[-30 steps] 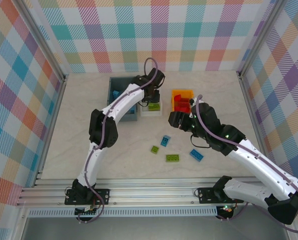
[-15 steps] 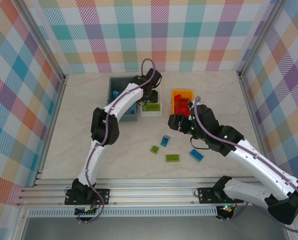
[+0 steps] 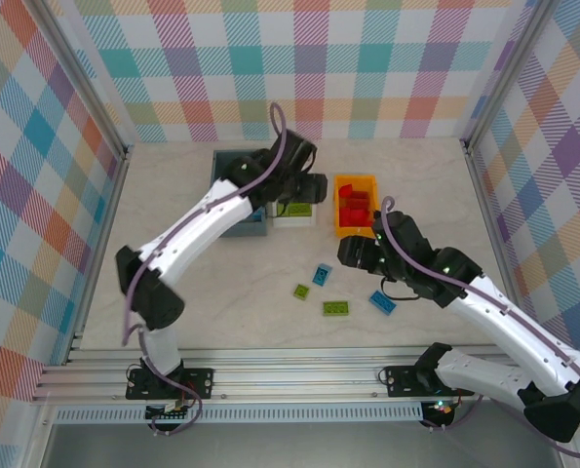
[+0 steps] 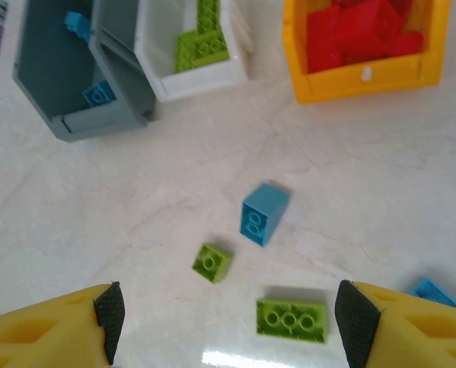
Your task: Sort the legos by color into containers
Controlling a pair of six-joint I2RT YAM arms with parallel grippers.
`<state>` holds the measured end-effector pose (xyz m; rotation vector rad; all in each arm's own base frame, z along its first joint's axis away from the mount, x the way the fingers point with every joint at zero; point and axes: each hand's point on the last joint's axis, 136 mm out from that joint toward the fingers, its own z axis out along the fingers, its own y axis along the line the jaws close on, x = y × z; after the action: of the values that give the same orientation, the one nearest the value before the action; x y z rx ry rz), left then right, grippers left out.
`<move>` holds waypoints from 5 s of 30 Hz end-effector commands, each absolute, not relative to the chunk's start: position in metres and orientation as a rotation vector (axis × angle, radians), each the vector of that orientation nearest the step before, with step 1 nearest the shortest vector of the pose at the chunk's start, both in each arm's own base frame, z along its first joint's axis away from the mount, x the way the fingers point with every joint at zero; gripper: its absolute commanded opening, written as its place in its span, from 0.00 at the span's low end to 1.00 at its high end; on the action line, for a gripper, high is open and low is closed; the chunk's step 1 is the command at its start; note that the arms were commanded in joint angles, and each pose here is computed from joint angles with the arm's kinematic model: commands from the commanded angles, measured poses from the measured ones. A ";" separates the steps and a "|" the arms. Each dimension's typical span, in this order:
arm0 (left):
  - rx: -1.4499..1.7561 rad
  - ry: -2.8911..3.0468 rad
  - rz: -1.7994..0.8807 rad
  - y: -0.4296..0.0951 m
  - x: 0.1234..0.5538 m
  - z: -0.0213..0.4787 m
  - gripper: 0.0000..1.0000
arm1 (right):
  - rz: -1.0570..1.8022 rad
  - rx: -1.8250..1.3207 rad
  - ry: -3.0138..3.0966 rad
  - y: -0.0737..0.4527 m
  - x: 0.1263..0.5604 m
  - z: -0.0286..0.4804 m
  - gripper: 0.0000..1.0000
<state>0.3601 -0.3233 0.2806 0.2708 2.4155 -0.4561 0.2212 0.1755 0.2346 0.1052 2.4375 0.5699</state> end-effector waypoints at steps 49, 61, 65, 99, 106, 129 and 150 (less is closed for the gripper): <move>0.053 2.543 -0.123 -0.200 0.341 0.195 0.36 | 0.827 -0.400 2.468 0.238 0.168 0.222 0.78; -0.173 2.605 0.035 -0.116 0.436 0.157 0.36 | 0.905 -0.601 1.860 0.366 0.219 0.303 0.78; -0.177 2.619 0.101 -0.113 0.461 0.143 0.36 | 0.868 -0.538 1.775 0.383 0.242 0.313 0.80; -0.167 2.305 -0.249 -0.169 0.372 0.294 0.62 | 0.406 -0.293 2.349 0.257 0.218 0.198 0.76; -0.092 2.298 -0.516 -0.196 0.268 0.289 0.63 | 0.322 -0.229 2.640 0.267 0.201 0.143 0.75; -0.083 2.385 -0.700 -0.179 0.173 0.231 0.65 | 0.260 0.043 3.038 0.310 0.209 0.041 0.72; -0.087 2.365 -0.738 -0.182 0.172 0.232 0.64 | 0.169 0.163 2.955 0.298 0.230 0.052 0.30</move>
<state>0.1736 -0.1753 0.2279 -0.0943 2.3800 -0.6987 0.2233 0.3052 0.0322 0.1763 3.0117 0.1885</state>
